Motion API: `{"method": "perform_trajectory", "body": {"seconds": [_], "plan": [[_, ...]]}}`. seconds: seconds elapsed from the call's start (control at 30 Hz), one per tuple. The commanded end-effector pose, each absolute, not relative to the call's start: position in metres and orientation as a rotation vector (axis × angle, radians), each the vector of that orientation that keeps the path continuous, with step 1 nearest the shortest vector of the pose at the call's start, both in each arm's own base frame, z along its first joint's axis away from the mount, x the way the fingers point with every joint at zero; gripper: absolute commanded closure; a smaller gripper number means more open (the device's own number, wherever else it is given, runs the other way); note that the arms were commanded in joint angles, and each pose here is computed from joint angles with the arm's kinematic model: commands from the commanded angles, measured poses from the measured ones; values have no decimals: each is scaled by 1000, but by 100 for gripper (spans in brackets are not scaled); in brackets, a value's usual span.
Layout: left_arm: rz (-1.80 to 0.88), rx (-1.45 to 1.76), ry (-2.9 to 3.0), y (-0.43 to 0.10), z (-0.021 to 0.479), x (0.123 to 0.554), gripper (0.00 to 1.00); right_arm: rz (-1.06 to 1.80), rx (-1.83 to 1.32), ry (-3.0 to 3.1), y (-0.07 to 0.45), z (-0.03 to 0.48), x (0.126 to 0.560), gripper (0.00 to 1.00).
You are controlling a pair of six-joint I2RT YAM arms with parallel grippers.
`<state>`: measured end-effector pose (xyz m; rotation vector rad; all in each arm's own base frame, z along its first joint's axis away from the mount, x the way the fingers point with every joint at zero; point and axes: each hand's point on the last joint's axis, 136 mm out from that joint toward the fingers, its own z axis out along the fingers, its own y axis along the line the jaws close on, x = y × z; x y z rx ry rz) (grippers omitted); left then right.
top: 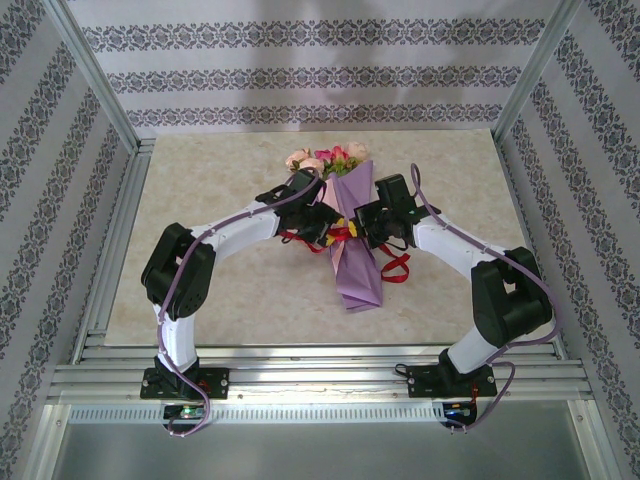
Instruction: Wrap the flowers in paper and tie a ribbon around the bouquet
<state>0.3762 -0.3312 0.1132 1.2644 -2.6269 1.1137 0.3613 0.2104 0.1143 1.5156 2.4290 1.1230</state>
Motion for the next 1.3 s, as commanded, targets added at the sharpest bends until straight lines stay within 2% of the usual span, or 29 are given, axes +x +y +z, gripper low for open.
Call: {"method": "perform_trajectory", "body": {"seconds": [0.0, 0.3, 0.93, 1.13, 1.27], "plan": [[1104, 1273, -2578, -337, 133, 365, 58, 1163, 1511, 2399, 209, 127, 367, 100], [1123, 1433, -2376, -352, 124, 358, 49, 1173, 1502, 2411, 208, 125, 366, 100], [1205, 1560, -2366, -353, 110, 392, 48, 1195, 1519, 2420, 206, 116, 354, 100], [1067, 1544, -2384, -343, 110, 372, 45, 1198, 1521, 2418, 206, 115, 353, 100], [1068, 1593, -2313, -342, 104, 367, 44, 1199, 1520, 2419, 206, 114, 354, 100]]}}
